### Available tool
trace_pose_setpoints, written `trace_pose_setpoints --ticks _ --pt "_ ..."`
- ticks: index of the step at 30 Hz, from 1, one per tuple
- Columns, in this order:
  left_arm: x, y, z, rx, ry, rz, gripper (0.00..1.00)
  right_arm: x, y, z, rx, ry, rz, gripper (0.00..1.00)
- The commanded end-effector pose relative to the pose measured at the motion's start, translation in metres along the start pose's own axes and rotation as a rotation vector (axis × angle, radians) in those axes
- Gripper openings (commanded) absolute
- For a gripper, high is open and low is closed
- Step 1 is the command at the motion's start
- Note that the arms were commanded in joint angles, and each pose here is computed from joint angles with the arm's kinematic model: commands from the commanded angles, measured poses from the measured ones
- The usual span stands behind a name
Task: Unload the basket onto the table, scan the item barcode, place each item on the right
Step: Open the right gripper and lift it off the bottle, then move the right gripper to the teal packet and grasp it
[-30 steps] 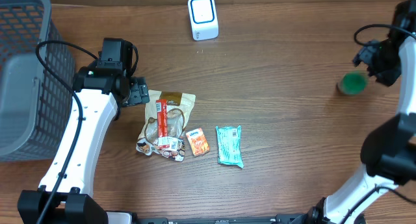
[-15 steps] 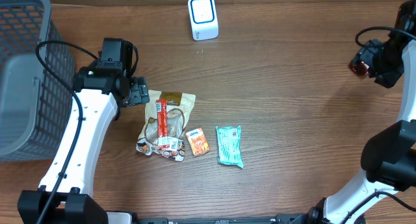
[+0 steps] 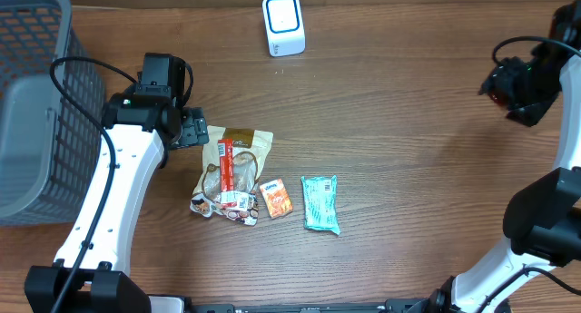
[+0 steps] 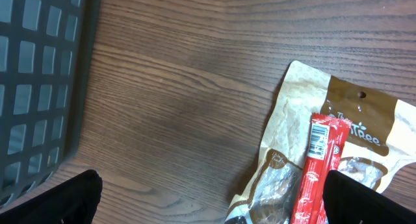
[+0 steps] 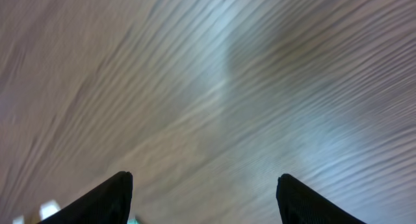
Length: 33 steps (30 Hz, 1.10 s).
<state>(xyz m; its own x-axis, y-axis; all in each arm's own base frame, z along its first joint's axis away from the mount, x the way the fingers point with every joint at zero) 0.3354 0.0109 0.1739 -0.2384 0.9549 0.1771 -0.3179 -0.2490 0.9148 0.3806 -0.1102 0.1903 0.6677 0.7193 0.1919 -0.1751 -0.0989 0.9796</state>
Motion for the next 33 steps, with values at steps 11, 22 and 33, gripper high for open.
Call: trace_pose_setpoints --ticks 11,22,33 --pt "-0.001 -0.001 0.0 -0.002 -0.006 0.005 1.0 0.104 -0.043 -0.167 0.36 0.496 -0.019 0.72" --pt "-0.001 -0.001 0.0 -0.002 -0.006 0.005 1.0 0.112 -0.095 -0.322 0.442 0.814 -0.257 0.71" --pt "-0.001 -0.001 0.0 -0.002 -0.006 0.005 1.0 0.102 -0.124 -0.377 0.293 0.882 -0.356 0.72"
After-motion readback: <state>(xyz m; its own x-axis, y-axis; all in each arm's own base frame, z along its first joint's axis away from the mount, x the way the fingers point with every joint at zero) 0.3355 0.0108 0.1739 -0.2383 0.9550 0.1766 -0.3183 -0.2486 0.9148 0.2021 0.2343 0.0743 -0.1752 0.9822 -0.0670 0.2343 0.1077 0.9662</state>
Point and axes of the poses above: each gripper's point midway between its finger pads, its own y axis back along the fingers, its own x axis along the line the jaws close on, z = x × y, the point moved 2 cm from there along y, back along the fingers, and after that the axes turned 3 degrees about -y, right-handed, at the moved point
